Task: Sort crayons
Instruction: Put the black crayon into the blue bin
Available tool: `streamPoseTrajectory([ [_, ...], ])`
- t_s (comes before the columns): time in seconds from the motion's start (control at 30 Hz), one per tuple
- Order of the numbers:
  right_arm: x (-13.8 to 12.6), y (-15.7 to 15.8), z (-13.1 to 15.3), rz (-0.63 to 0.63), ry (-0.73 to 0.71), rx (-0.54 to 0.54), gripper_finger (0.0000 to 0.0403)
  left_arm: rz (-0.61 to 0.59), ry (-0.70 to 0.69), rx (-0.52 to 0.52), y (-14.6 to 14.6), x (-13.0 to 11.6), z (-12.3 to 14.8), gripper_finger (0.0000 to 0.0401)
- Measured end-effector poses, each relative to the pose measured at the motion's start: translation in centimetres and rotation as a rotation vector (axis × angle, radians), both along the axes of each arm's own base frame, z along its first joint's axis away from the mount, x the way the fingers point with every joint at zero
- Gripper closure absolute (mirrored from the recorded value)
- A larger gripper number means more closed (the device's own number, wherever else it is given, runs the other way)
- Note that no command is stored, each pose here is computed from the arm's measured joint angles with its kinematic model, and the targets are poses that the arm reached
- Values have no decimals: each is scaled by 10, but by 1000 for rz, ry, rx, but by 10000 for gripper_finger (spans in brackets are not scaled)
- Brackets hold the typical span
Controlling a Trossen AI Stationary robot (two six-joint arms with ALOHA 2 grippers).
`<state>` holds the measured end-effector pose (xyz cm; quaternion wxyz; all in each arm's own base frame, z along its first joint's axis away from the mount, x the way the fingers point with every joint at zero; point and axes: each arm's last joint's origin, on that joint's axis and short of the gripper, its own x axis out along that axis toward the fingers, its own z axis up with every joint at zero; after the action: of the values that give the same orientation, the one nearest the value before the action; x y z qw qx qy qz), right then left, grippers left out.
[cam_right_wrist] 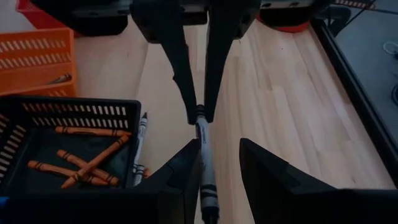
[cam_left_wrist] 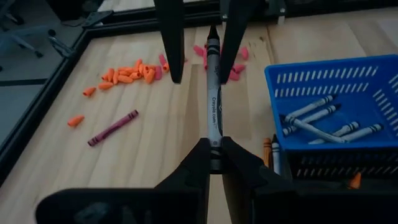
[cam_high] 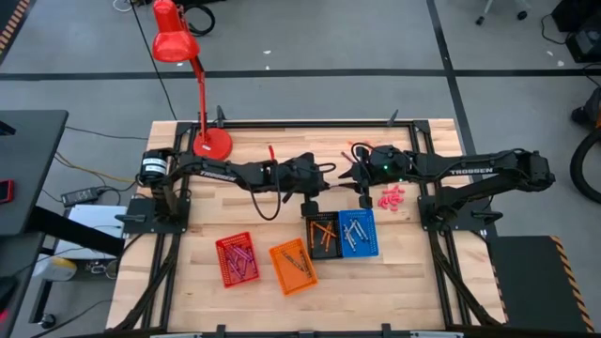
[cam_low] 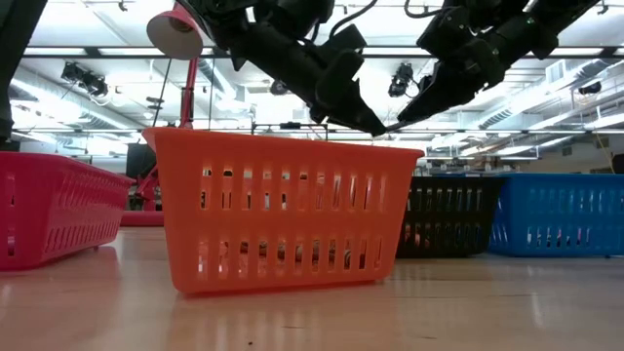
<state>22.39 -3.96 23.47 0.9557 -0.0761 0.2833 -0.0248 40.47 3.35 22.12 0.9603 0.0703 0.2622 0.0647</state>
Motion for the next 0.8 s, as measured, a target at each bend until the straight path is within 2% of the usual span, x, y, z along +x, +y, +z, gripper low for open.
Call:
streamPoseTrajectory([
  [0.5, -2, 1, -4, 14, 47, -1, 292, -14, -33, 30, 0, 2, 3, 367],
  [0.8, -3, 0, -4, 34, 54, -29, 362, -11, -34, 32, 0, 2, 4, 367],
])
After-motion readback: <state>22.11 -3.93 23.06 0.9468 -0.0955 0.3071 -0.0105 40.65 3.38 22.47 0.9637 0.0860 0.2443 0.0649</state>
